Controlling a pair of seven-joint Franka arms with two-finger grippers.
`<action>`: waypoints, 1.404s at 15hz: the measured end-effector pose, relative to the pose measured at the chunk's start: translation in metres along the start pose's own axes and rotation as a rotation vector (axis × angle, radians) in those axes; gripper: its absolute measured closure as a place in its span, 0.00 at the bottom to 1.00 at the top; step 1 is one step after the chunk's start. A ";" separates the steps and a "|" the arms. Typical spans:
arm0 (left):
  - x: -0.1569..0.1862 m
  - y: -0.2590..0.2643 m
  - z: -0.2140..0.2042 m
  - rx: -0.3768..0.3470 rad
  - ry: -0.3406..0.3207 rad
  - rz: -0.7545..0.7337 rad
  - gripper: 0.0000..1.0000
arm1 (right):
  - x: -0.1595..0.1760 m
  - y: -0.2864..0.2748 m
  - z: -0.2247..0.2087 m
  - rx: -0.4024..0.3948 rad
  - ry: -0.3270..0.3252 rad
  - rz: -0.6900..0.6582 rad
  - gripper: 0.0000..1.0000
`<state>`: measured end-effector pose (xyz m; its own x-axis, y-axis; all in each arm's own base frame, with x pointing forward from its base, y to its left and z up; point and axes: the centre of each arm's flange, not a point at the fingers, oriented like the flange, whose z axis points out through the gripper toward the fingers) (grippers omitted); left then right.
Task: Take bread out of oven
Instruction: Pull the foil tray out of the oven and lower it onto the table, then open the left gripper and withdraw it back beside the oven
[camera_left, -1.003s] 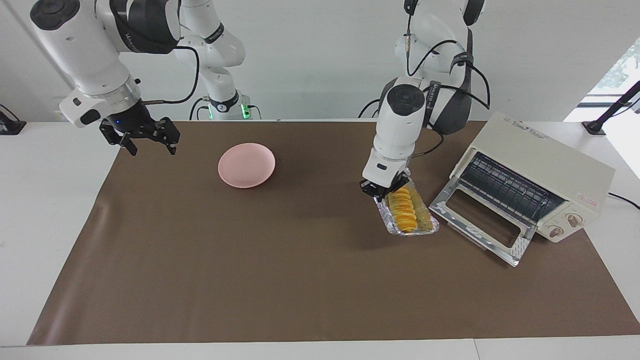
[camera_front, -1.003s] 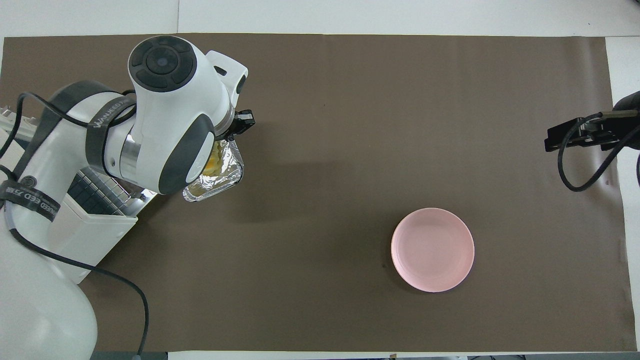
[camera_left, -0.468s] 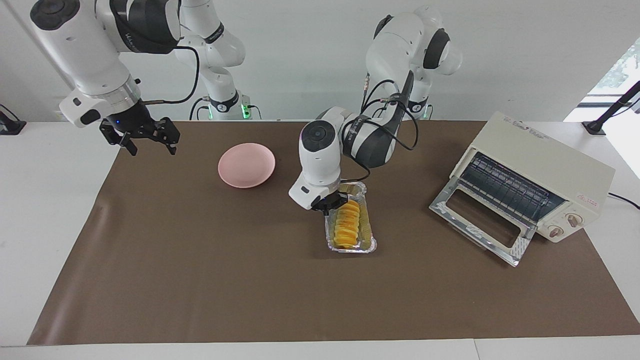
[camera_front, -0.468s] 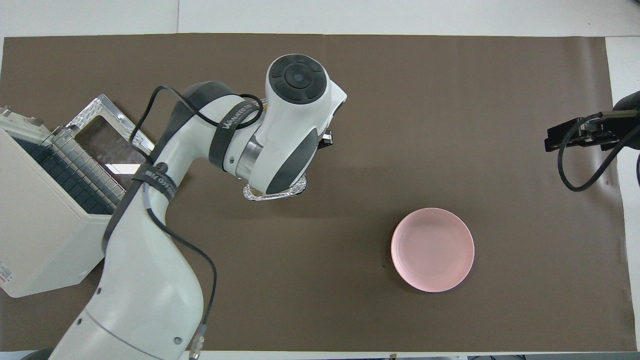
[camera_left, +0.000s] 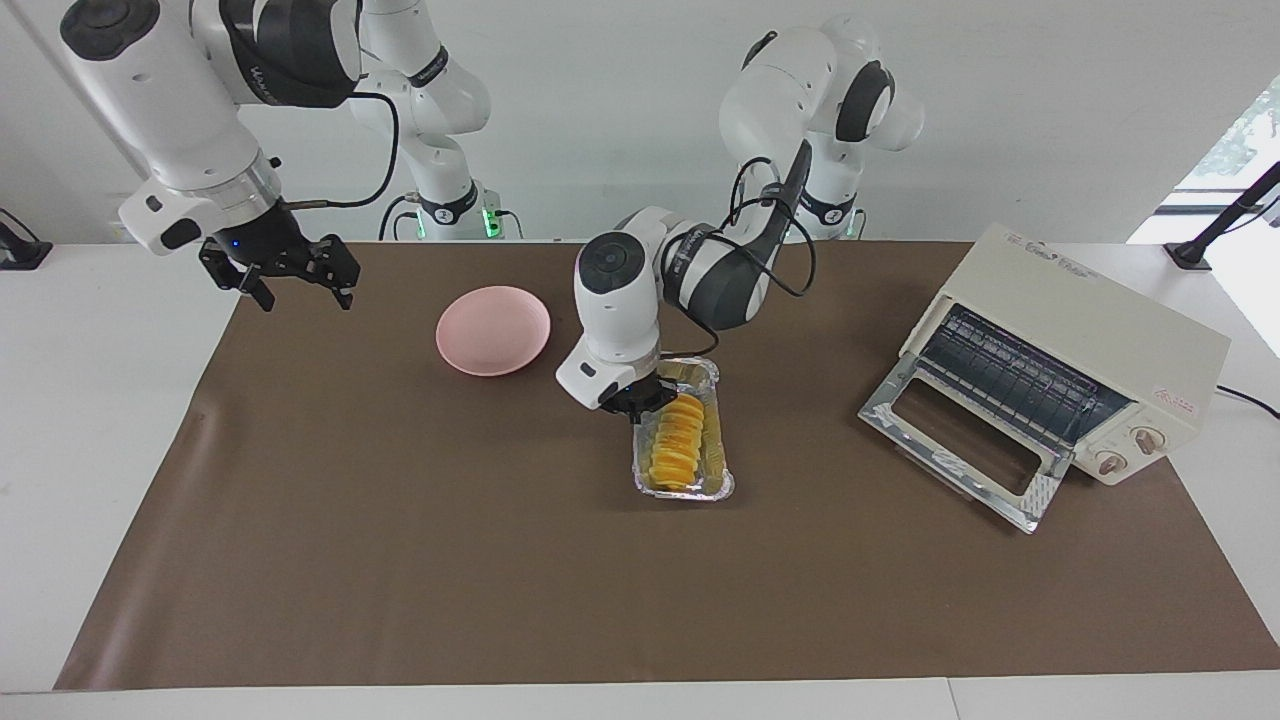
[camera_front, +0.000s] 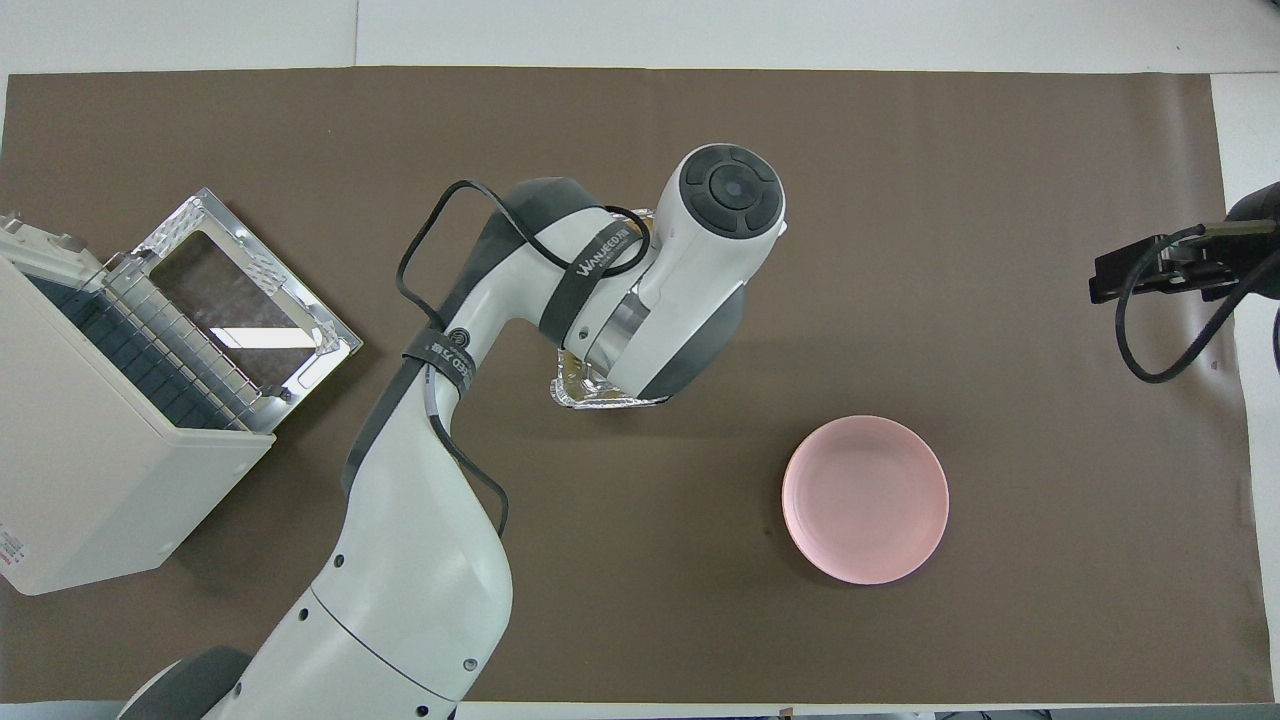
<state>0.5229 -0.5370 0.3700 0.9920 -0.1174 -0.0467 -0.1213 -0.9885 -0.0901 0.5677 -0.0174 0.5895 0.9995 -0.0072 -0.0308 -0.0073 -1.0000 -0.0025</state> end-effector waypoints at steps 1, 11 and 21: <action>0.000 0.001 0.004 0.003 -0.003 -0.009 0.98 | 0.000 0.000 0.000 0.000 0.000 0.000 0.00; 0.013 -0.017 0.003 0.001 0.001 -0.068 0.29 | 0.000 0.000 0.000 0.000 0.000 0.000 0.00; 0.056 -0.303 -0.143 -0.029 -0.063 -0.201 0.00 | 0.000 0.000 0.000 0.000 0.000 0.000 0.00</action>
<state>0.6205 -0.2574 0.5368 0.9918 0.0879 -0.0929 0.0810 -0.9938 -0.0756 0.5677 -0.0174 0.5895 0.9995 -0.0072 -0.0308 -0.0073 -1.0000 -0.0025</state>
